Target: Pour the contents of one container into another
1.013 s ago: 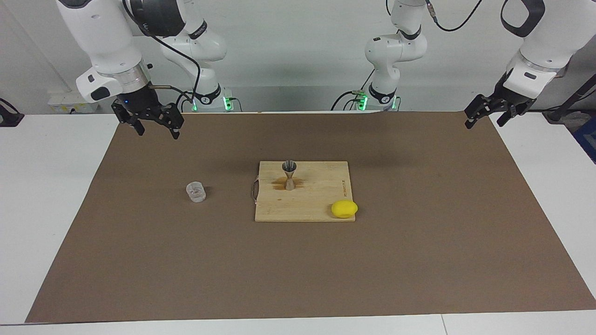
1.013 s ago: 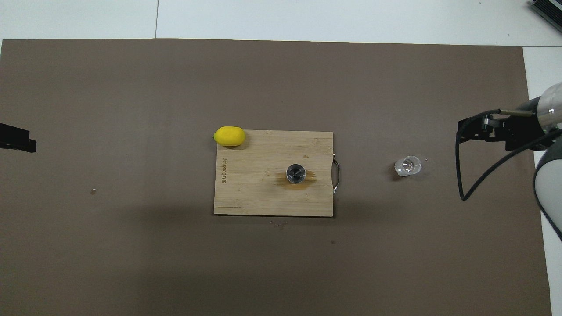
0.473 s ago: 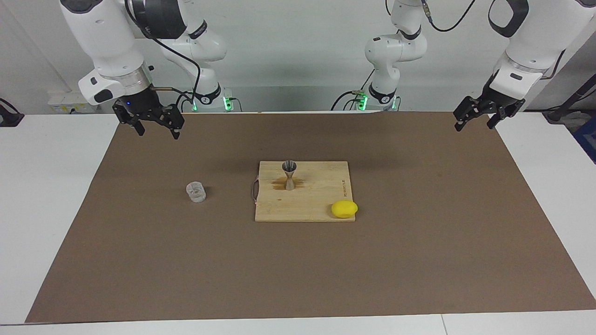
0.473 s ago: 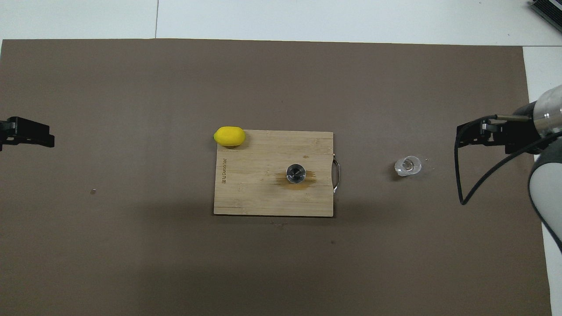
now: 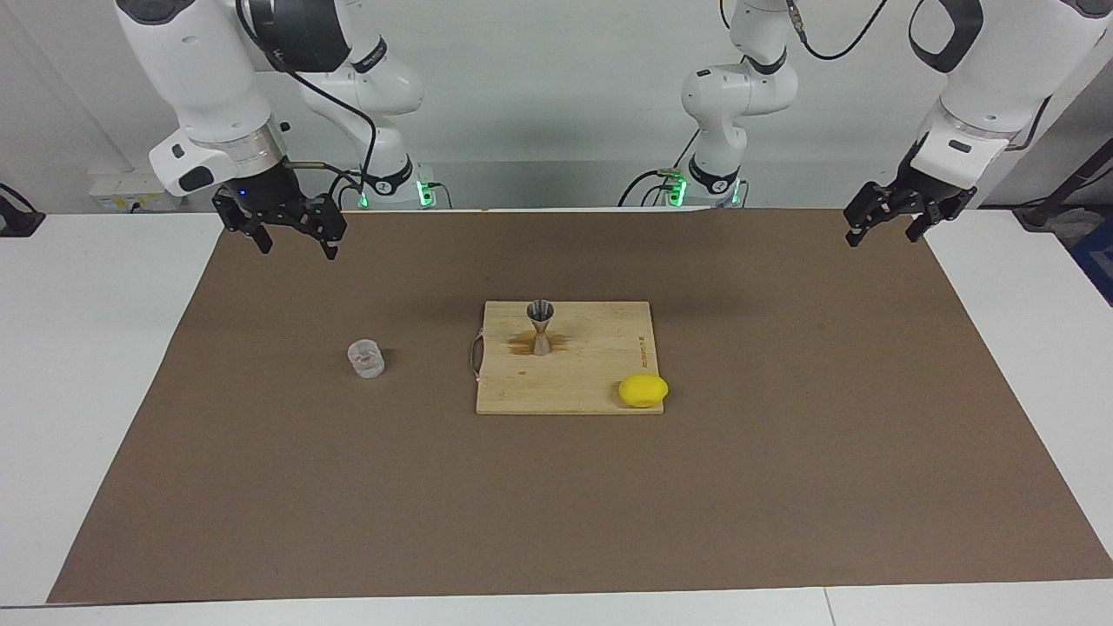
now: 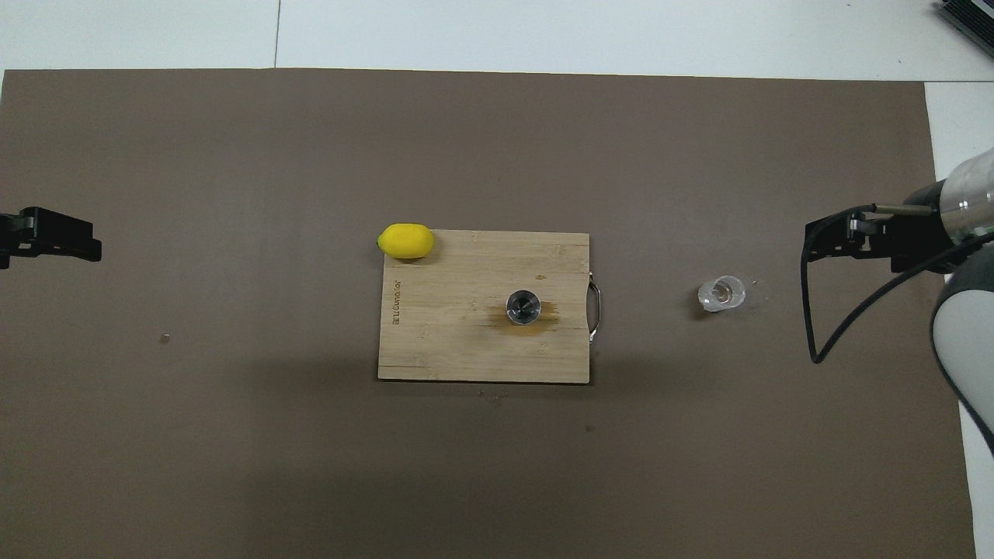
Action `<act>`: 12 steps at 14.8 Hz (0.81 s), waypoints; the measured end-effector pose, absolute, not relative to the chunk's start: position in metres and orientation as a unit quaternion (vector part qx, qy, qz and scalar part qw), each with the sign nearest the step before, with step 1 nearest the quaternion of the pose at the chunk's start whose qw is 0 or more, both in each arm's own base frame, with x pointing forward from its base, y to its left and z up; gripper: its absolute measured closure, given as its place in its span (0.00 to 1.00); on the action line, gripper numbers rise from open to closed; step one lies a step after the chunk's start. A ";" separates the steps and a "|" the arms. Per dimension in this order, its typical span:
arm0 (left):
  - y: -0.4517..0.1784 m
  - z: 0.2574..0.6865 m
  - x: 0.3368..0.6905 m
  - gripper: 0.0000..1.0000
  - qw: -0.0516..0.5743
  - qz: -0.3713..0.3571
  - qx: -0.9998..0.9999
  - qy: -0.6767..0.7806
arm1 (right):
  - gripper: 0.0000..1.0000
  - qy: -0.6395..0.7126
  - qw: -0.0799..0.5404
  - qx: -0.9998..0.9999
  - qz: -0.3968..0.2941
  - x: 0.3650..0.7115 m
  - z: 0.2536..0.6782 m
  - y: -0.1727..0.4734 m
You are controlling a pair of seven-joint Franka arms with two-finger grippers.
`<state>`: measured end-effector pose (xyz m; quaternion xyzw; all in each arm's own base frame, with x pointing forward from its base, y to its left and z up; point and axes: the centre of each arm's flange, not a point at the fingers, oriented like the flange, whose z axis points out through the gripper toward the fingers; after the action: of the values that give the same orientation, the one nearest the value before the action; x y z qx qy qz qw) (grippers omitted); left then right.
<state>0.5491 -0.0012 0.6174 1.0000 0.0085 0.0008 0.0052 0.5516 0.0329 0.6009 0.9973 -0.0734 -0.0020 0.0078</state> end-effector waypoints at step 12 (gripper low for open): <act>-0.001 0.617 0.549 0.00 0.005 0.001 1.000 0.009 | 0.01 -0.059 0.017 0.998 -0.006 0.549 0.597 0.033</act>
<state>0.5492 -0.0011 0.6172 0.9999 0.0092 0.0010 0.0052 0.5495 0.0334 0.5971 0.9981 -0.0591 -0.0061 0.0174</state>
